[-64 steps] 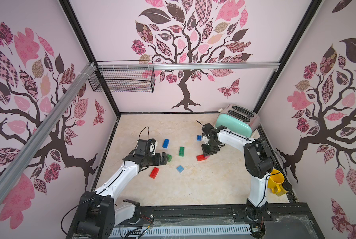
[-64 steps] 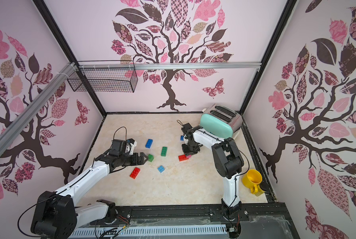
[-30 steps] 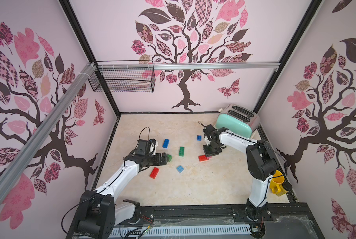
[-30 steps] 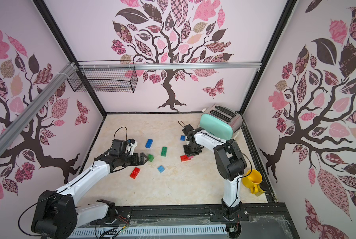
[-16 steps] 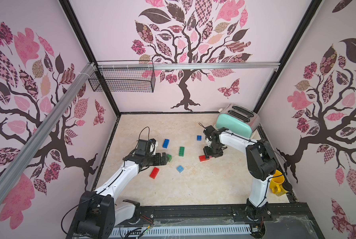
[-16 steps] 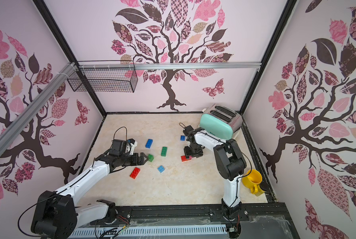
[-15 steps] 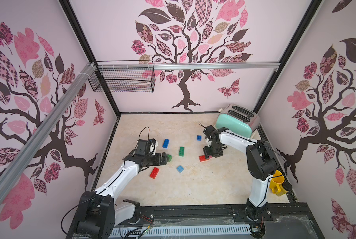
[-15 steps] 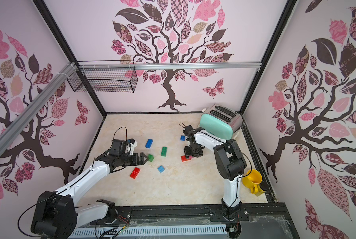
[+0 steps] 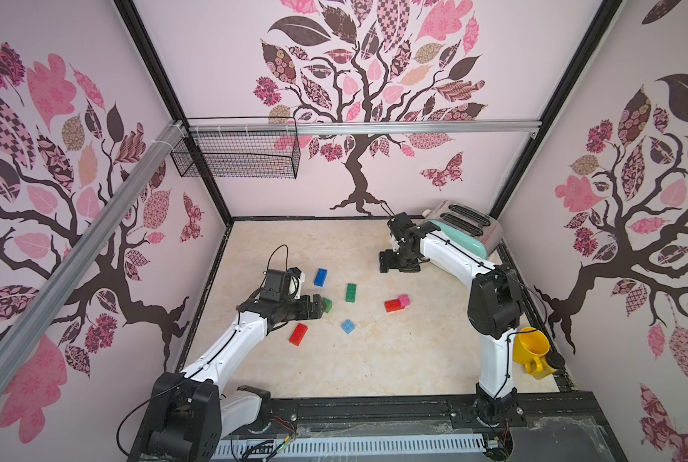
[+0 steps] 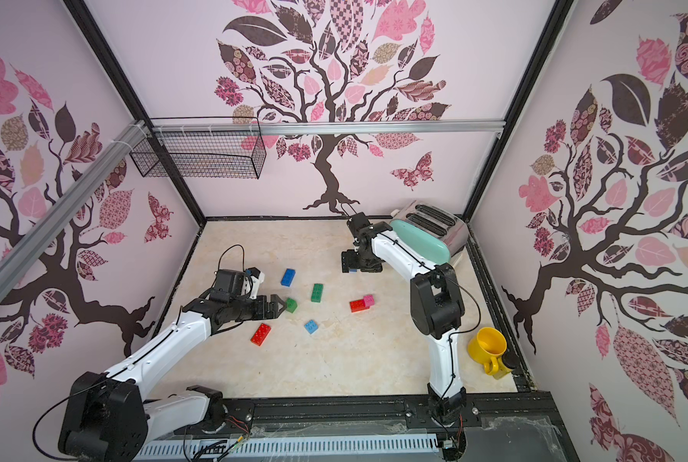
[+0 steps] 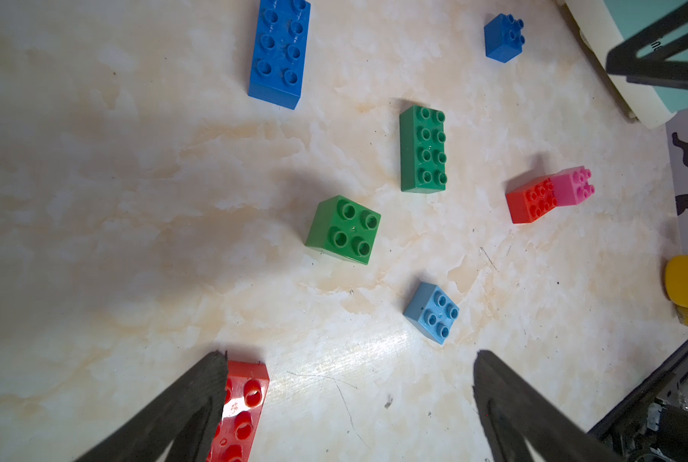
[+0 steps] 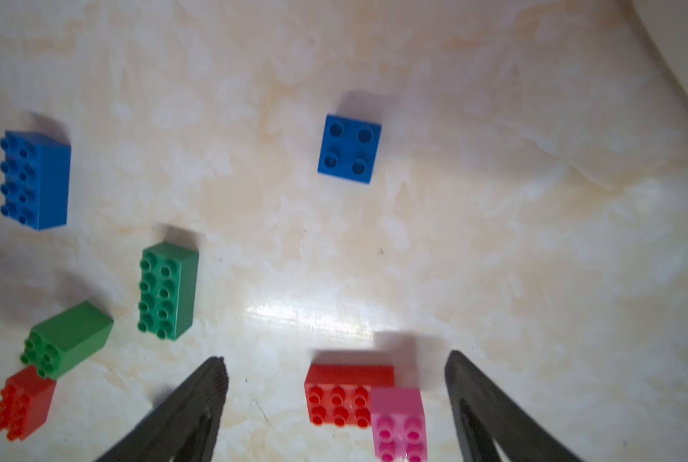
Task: Assemble a carrot with lego
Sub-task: Pick up the lego brick from the center of the board.
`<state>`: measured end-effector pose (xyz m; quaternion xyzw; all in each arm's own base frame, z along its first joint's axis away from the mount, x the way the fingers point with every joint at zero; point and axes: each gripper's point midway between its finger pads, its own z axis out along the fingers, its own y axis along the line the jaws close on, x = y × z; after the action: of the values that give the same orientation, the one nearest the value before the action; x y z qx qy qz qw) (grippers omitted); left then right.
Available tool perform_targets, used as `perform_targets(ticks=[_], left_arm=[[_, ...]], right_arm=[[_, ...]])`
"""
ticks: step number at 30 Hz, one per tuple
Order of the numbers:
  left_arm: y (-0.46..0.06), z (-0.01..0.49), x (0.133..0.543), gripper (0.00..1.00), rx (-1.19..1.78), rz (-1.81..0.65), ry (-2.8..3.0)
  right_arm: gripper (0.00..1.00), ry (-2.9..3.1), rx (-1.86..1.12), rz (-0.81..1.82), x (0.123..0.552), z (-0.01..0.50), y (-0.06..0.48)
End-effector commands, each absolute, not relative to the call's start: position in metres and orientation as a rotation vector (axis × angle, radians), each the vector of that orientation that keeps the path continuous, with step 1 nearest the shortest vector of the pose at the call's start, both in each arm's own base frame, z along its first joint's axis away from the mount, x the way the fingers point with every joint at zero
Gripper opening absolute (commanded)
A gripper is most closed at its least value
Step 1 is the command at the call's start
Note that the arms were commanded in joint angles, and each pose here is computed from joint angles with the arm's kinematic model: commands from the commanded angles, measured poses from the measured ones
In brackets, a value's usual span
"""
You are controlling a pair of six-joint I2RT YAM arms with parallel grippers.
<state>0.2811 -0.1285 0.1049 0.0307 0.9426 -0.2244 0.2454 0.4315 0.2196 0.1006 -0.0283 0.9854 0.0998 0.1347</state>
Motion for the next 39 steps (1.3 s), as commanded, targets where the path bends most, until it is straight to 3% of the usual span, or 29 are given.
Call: perform_targets(ticks=[1, 12, 29, 39], left_arm=[[-0.130, 0.112, 0.284, 0.98, 0.101, -0.610, 2.542], [-0.129, 0.108, 0.285, 0.98, 0.098, -0.607, 2.554], [-0.129, 0.106, 0.286, 0.98, 0.095, -0.603, 2.561], [-0.129, 0.105, 0.286, 0.98, 0.094, -0.601, 2.561]], right_arm=[[0.87, 2.859, 0.017, 0.295, 0.454, 0.089, 0.222], [0.74, 2.816, 0.113, 0.237, 0.499, 0.056, 0.229], [0.47, 2.824, 0.129, 0.183, 0.505, 0.041, 0.226], [0.48, 2.844, 0.116, 0.190, 0.502, 0.034, 0.227]])
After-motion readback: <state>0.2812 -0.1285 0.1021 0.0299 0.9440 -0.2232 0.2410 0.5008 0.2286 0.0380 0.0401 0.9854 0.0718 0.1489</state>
